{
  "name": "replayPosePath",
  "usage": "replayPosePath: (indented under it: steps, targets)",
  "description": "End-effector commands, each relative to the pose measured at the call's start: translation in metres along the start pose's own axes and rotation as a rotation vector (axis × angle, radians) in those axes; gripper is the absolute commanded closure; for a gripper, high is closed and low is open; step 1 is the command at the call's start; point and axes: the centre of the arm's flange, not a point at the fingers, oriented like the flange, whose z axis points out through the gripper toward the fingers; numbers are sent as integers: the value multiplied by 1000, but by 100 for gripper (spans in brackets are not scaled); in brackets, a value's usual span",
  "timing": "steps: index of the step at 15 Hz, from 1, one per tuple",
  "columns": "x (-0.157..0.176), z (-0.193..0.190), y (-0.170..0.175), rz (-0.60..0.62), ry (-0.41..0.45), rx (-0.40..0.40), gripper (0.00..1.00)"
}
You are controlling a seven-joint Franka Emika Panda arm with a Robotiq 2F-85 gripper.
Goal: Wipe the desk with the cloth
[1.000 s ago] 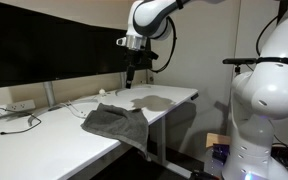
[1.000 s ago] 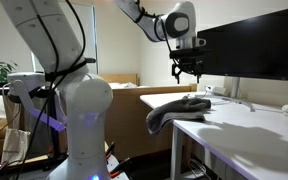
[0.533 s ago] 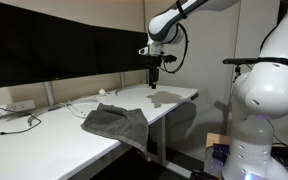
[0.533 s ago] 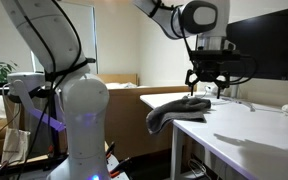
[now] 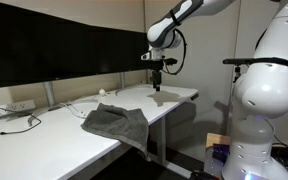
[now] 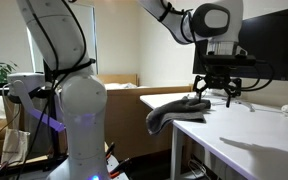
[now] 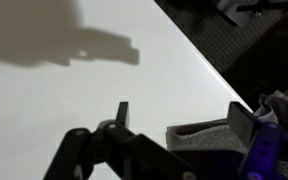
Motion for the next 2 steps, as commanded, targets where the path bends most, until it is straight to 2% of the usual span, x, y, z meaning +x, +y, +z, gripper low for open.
replayPosePath:
  steps: [1, 2]
  targets:
    - [1, 1, 0, 0, -2, 1, 0]
    - [1, 1, 0, 0, -2, 1, 0]
